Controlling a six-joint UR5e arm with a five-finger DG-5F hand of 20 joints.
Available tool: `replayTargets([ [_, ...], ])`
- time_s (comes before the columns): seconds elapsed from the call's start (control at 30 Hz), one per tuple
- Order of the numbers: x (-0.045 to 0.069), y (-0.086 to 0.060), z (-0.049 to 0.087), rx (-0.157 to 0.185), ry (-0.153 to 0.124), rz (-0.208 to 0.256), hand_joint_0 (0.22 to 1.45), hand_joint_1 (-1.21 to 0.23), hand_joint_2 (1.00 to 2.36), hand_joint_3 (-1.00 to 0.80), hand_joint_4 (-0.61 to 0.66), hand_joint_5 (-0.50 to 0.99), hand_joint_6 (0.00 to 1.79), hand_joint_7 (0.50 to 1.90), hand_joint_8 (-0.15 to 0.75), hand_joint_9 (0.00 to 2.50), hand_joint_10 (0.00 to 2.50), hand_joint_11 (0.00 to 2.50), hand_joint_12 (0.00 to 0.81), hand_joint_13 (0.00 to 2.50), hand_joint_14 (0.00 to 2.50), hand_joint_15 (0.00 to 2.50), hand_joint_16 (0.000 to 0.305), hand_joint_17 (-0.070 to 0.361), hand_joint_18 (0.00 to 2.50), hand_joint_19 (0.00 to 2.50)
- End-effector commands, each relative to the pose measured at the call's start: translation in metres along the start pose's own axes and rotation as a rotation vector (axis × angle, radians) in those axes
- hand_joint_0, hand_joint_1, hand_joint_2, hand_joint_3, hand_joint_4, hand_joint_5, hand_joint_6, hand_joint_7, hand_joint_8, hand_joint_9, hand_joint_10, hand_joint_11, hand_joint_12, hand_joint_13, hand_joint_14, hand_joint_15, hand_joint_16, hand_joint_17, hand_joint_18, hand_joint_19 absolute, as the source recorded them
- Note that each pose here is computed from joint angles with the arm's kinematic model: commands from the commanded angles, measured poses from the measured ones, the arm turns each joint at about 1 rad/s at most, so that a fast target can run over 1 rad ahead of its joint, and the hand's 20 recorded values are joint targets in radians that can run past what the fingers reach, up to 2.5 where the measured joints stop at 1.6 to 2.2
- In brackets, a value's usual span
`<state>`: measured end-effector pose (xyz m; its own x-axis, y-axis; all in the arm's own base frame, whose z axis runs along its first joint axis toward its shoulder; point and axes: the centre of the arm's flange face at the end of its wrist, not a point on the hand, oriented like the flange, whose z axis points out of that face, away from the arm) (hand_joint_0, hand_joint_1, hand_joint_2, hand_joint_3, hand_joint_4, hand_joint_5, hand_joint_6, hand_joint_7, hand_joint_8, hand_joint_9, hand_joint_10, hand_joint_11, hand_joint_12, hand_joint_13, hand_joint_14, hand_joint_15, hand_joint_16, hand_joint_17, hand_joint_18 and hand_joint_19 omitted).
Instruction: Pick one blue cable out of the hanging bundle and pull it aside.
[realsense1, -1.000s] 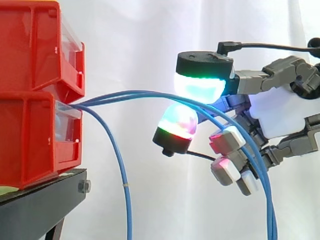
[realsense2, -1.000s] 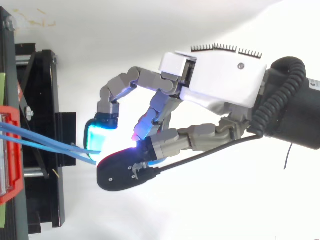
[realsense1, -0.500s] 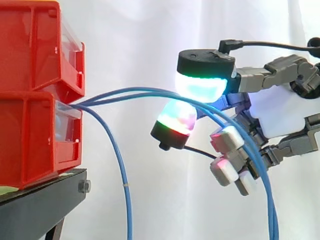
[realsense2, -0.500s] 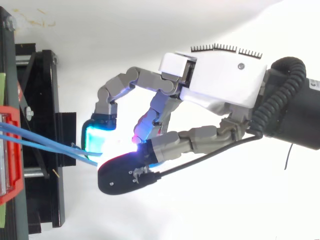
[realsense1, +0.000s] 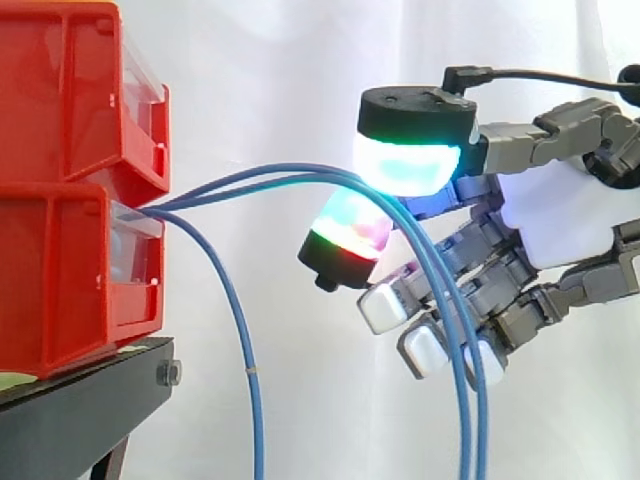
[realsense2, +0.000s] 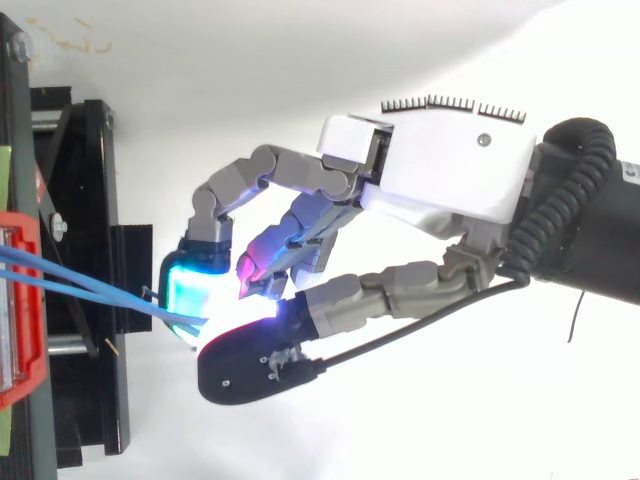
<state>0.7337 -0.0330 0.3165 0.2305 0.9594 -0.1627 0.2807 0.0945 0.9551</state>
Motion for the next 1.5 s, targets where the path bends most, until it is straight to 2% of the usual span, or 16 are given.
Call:
replayTargets([
  [0.0, 0.000, 0.001, 0.000, -0.001, 0.003, 0.000, 0.58, -0.80, 1.02, -0.21, -0.19, -0.06, 0.87, 0.88, 0.182, 0.86, 0.01, 0.24, 0.326, 0.83, 0.02, 0.49, 0.038, 0.086, 0.74, 0.68],
  [0.17, 0.000, 0.001, 0.000, -0.001, 0.006, 0.000, 0.58, -0.80, 1.02, -0.19, -0.18, -0.05, 0.86, 0.85, 0.169, 0.74, 0.00, 0.05, 0.326, 0.77, 0.01, 0.35, 0.038, 0.085, 0.69, 0.60],
  [0.37, 0.001, 0.000, 0.000, 0.000, 0.023, -0.001, 0.57, -0.80, 1.02, -0.18, -0.18, -0.05, 0.86, 0.86, 0.162, 0.73, 0.00, 0.04, 0.325, 0.75, 0.01, 0.34, 0.038, 0.085, 0.67, 0.59],
  [0.53, -0.005, -0.005, -0.004, 0.048, 0.028, -0.028, 0.57, -0.81, 1.02, -0.13, -0.17, -0.04, 0.86, 0.84, 0.150, 0.75, 0.00, 0.03, 0.319, 0.75, 0.01, 0.35, 0.038, 0.085, 0.66, 0.58],
  [0.57, -0.008, -0.007, -0.006, 0.073, 0.030, -0.045, 0.57, -0.81, 1.02, -0.12, -0.17, -0.03, 0.85, 0.83, 0.159, 0.76, 0.00, 0.01, 0.332, 0.76, 0.01, 0.34, 0.041, 0.093, 0.68, 0.57],
  [0.67, -0.011, -0.004, -0.012, 0.096, 0.027, -0.069, 0.56, -0.81, 1.02, -0.10, -0.15, -0.03, 0.84, 0.83, 0.160, 0.78, 0.00, 0.00, 0.339, 0.77, 0.01, 0.33, 0.044, 0.098, 0.68, 0.55],
  [0.7, -0.014, -0.001, -0.017, 0.109, 0.027, -0.093, 0.57, -0.81, 1.02, -0.10, -0.15, -0.02, 0.84, 0.83, 0.163, 0.78, 0.00, 0.00, 0.341, 0.77, 0.01, 0.33, 0.044, 0.099, 0.69, 0.55],
  [0.77, -0.016, 0.004, -0.022, 0.113, 0.028, -0.109, 0.57, -0.81, 1.02, -0.10, -0.15, -0.02, 0.83, 0.84, 0.163, 0.78, 0.00, 0.00, 0.345, 0.77, 0.01, 0.33, 0.045, 0.101, 0.69, 0.55],
  [0.9, -0.021, 0.006, -0.029, 0.142, 0.020, -0.176, 0.57, -0.82, 1.02, -0.10, -0.14, -0.02, 0.83, 0.85, 0.172, 0.80, 0.00, 0.00, 0.350, 0.77, 0.01, 0.34, 0.046, 0.102, 0.69, 0.54],
  [0.93, -0.021, 0.006, -0.029, 0.142, 0.020, -0.176, 0.57, -0.82, 1.02, -0.10, -0.14, -0.02, 0.83, 0.85, 0.174, 0.80, 0.00, 0.01, 0.352, 0.78, 0.01, 0.34, 0.046, 0.103, 0.70, 0.54],
  [0.97, -0.024, 0.007, -0.031, 0.150, 0.004, -0.196, 0.57, -0.82, 1.02, -0.09, -0.13, -0.02, 0.83, 0.85, 0.175, 0.81, 0.00, 0.01, 0.353, 0.78, 0.01, 0.34, 0.046, 0.103, 0.70, 0.54],
  [1.07, -0.027, 0.007, -0.032, 0.157, -0.016, -0.212, 0.57, -0.82, 1.02, -0.09, -0.13, -0.02, 0.83, 0.85, 0.180, 0.83, 0.00, 0.03, 0.356, 0.79, 0.01, 0.36, 0.046, 0.104, 0.70, 0.55],
  [1.13, -0.029, 0.011, -0.034, 0.154, -0.038, -0.218, 0.57, -0.82, 1.02, -0.09, -0.13, -0.02, 0.83, 0.85, 0.189, 0.86, 0.00, 0.05, 0.356, 0.80, 0.01, 0.37, 0.047, 0.105, 0.71, 0.55],
  [1.27, -0.028, 0.014, -0.036, 0.148, -0.038, -0.209, 0.57, -0.82, 1.02, -0.08, -0.13, -0.02, 0.83, 0.85, 0.189, 0.90, 0.01, 0.09, 0.356, 0.82, 0.02, 0.40, 0.047, 0.106, 0.72, 0.57],
  [1.33, -0.027, 0.014, -0.036, 0.146, -0.037, -0.196, 0.57, -0.83, 1.02, -0.08, -0.12, -0.02, 0.83, 0.85, 0.194, 0.92, 0.00, 0.10, 0.358, 0.83, 0.02, 0.41, 0.047, 0.107, 0.72, 0.56],
  [1.47, -0.023, 0.015, -0.035, 0.133, -0.035, -0.140, 0.57, -0.83, 1.02, -0.07, -0.12, -0.02, 0.83, 0.86, 0.201, 0.95, 0.00, 0.13, 0.359, 0.84, 0.01, 0.43, 0.048, 0.108, 0.73, 0.56],
])
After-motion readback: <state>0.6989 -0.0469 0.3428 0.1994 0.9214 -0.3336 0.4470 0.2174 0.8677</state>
